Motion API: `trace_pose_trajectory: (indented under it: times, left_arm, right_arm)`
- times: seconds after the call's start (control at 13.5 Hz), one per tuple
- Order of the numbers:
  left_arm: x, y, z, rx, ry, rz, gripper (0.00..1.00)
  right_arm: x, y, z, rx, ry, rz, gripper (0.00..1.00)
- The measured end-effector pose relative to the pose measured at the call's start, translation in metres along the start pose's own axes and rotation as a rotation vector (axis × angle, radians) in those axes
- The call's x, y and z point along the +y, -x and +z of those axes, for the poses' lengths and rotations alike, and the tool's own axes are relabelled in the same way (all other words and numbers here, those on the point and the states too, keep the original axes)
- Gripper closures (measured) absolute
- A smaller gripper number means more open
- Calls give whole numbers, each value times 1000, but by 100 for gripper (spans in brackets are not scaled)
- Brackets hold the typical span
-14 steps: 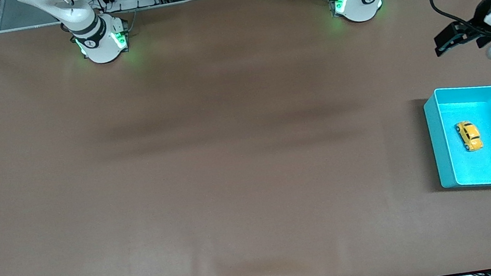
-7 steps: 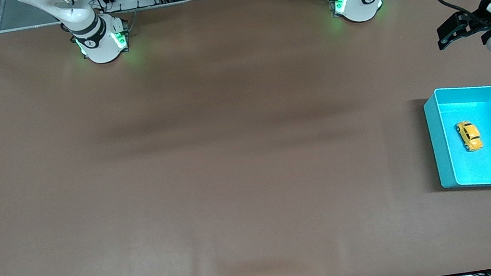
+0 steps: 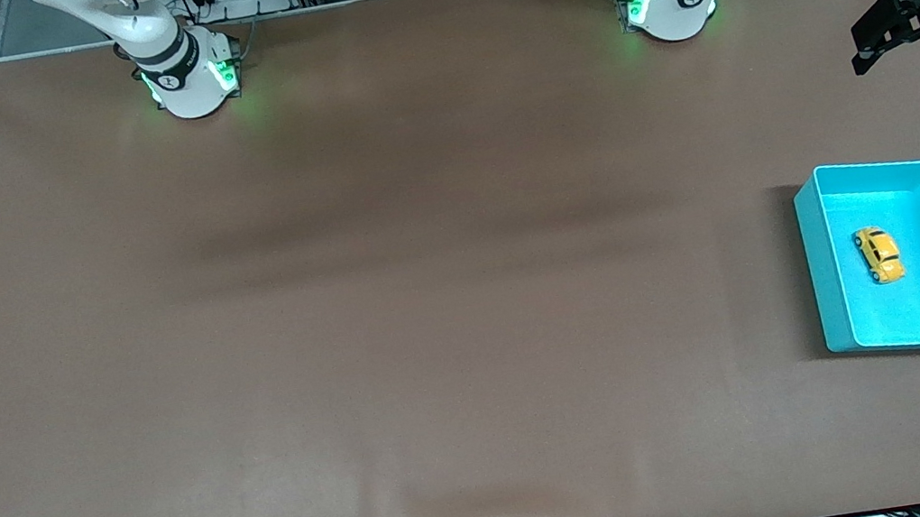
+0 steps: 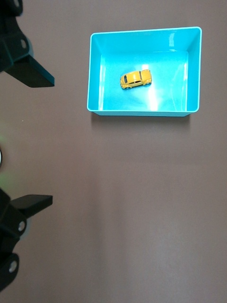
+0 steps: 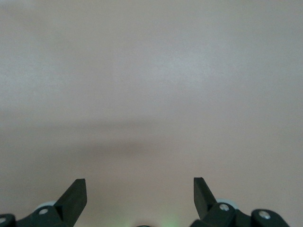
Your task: Wind and store yellow beetle car
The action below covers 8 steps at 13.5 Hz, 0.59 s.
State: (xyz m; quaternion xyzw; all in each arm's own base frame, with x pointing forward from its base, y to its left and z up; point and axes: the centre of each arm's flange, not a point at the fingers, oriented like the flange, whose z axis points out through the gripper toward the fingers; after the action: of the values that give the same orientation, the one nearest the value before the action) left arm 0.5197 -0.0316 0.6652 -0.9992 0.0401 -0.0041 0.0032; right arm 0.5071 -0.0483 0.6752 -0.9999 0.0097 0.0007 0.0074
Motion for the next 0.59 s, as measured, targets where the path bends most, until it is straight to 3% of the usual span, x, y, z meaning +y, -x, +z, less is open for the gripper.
trace_pose_trajectory:
  times: [0.59]
  left_arm:
    - [-8, -2, 18, -60, 2, -48, 0]
  right_arm:
    - [0, -4, 4, -1, 4, -1, 0]
